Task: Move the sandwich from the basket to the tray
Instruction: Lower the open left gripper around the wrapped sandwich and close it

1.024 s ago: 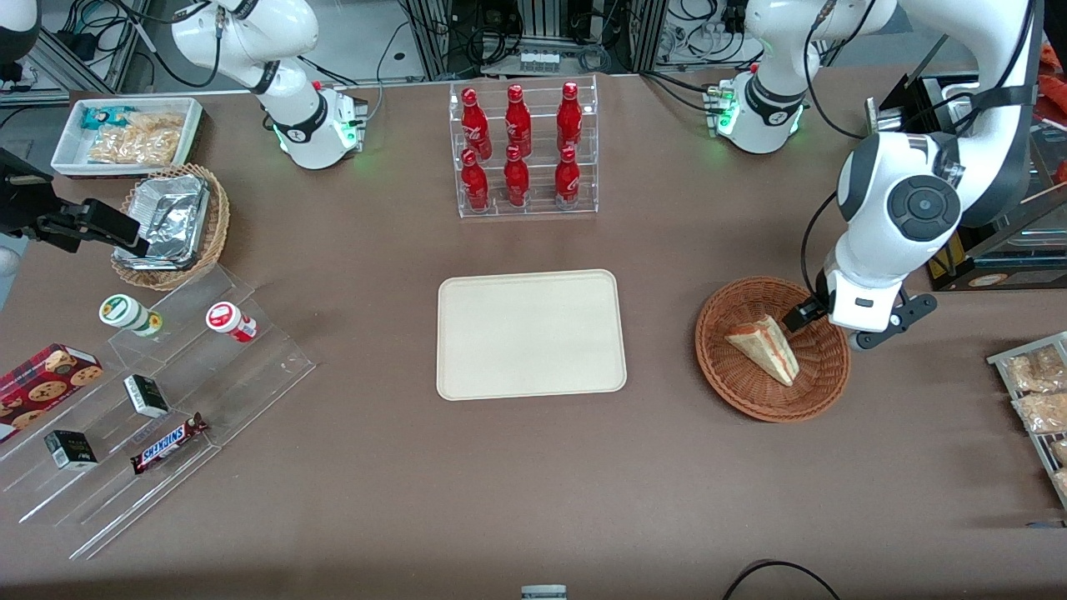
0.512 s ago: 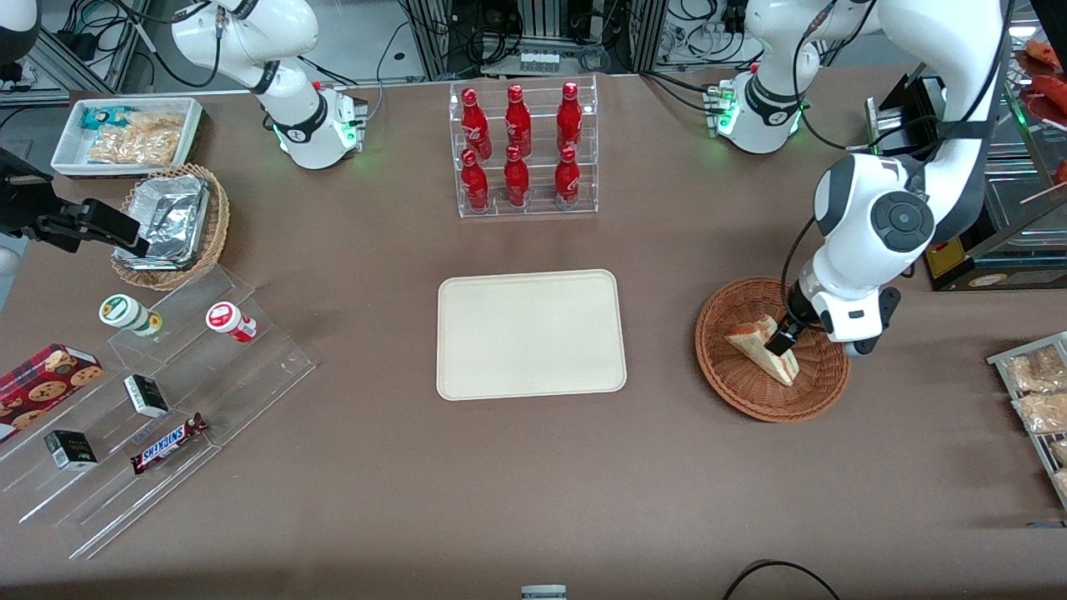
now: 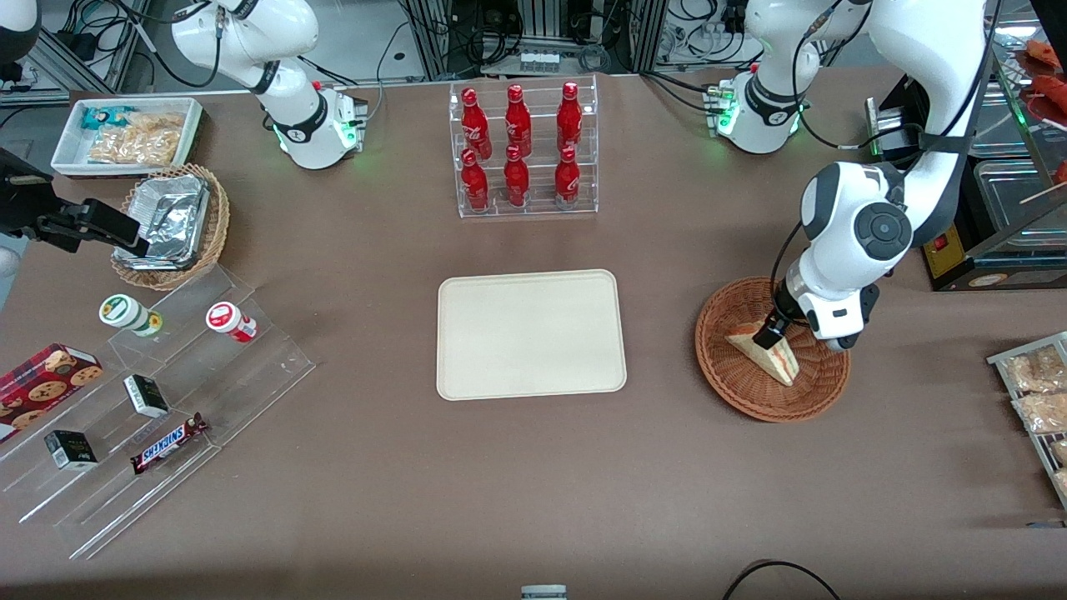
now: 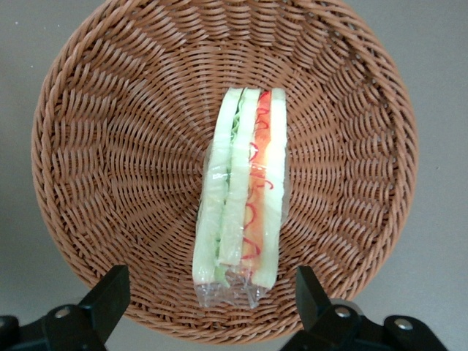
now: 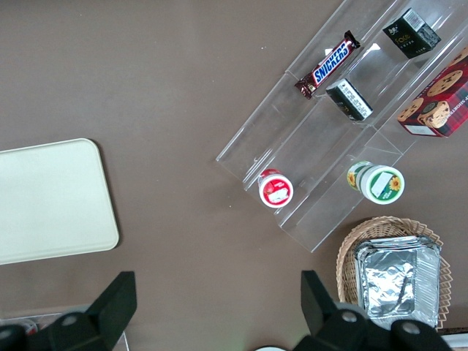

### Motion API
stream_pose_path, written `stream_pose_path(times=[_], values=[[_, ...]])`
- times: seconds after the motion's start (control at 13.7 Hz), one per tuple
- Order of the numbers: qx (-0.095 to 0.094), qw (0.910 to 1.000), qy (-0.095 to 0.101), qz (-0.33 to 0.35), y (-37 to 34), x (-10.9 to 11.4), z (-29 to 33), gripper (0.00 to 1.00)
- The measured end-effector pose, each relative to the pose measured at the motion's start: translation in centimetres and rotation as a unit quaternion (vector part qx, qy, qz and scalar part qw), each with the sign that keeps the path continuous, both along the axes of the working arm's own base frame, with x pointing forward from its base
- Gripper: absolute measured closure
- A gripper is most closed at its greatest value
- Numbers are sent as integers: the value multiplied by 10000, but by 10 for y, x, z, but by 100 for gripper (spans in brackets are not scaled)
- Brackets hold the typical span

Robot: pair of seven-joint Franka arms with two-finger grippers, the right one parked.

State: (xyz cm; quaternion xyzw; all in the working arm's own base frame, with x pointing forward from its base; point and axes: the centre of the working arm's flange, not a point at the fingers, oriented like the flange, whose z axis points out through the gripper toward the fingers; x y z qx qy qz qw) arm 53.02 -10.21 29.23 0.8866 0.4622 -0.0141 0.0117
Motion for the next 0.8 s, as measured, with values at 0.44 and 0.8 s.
stream_pose_path(times=[0.44,0.8], values=[[-147,9997,-178,67,0,6,-39,2],[-160,9996,-240,59,0,12,-34,53]])
